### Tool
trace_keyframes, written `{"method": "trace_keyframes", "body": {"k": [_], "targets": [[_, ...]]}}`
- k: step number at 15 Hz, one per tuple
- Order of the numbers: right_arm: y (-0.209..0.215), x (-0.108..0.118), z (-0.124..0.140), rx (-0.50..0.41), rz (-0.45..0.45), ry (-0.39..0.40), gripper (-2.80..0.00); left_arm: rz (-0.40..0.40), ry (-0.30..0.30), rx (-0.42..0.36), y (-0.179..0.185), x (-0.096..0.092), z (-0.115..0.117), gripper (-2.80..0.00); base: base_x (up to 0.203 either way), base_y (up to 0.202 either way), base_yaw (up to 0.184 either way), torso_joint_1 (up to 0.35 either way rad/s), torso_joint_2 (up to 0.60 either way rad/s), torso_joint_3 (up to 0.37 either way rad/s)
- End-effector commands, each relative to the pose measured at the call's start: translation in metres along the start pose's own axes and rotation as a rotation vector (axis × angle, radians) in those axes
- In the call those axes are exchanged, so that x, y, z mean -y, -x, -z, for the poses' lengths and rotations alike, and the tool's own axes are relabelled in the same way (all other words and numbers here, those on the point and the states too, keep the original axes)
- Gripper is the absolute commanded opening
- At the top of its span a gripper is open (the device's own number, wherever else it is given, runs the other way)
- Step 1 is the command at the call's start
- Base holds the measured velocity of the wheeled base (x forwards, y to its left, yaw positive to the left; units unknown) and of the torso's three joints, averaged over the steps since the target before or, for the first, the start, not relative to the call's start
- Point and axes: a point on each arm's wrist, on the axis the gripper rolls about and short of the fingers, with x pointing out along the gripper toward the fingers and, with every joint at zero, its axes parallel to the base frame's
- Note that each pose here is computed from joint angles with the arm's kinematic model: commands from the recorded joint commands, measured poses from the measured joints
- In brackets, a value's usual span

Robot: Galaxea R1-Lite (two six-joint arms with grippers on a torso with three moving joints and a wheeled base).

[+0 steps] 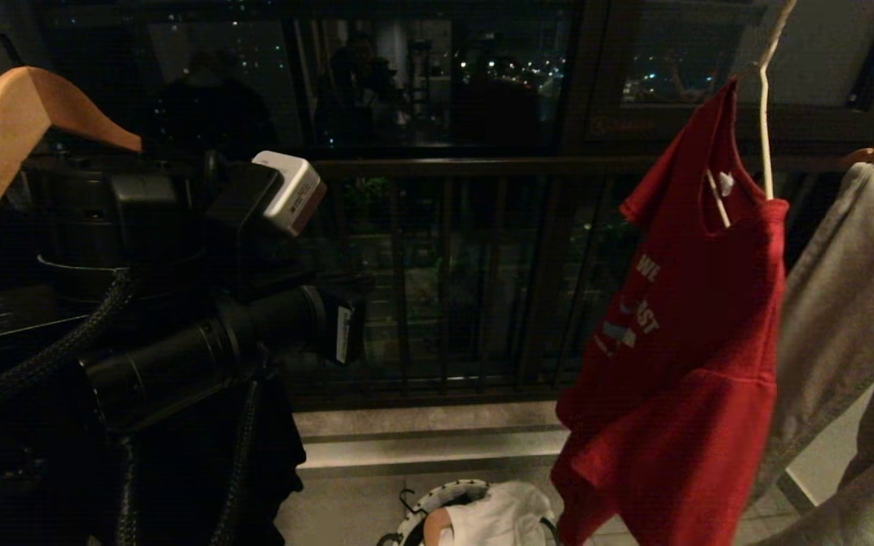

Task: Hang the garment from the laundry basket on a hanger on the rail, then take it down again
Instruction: Take the clothes off the clothes rack

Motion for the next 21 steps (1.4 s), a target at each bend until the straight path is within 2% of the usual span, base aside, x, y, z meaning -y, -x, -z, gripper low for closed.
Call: {"method": "trace_keyframes", "body": {"k": [1,5,8,10,12,15,18,21], "targets": [[0.013,-0.006,0.028,-0.02,-0.005,-0.007,-2.8,0.0,-0.002,-0.012,-0.004,0.001,0.003,-2.8,0.0,0.0,0.0,0.0,0.0,0.0],[0.028,-0.015,0.057,-0.004,-0.084,-0.025,-2.8,0.005,0.008,-0.023,-0.008,0.002,0.006,-2.8,0.0,0.0,0.0,0.0,0.0,0.0],[0.024,-0.015,0.07,0.049,-0.083,-0.003,-2.8,0.013,0.046,0.019,-0.007,0.004,0.001,-2.8,0.0,0.0,0.0,0.0,0.0,0.0],[0.015,-0.013,0.078,0.06,-0.028,0.014,-2.8,0.013,0.049,0.021,-0.007,0.004,0.001,-2.8,0.0,0.0,0.0,0.0,0.0,0.0],[0.004,-0.008,0.085,0.046,0.081,0.066,-2.8,0.013,0.049,0.021,-0.007,0.004,0.001,-2.8,0.0,0.0,0.0,0.0,0.0,0.0],[0.003,-0.006,0.087,0.049,0.177,0.065,-2.8,0.013,0.049,0.022,-0.007,0.004,0.001,-2.8,0.0,0.0,0.0,0.0,0.0,0.0],[0.018,-0.008,0.093,0.097,0.272,0.051,-2.8,0.005,0.054,0.057,0.005,0.002,-0.007,-2.8,0.0,0.0,0.0,0.0,0.0,0.0],[0.04,-0.014,0.104,0.156,0.336,0.053,-2.8,-0.041,0.064,0.112,0.028,-0.003,-0.017,-2.8,0.0,0.0,0.0,0.0,0.0,0.0]]}}
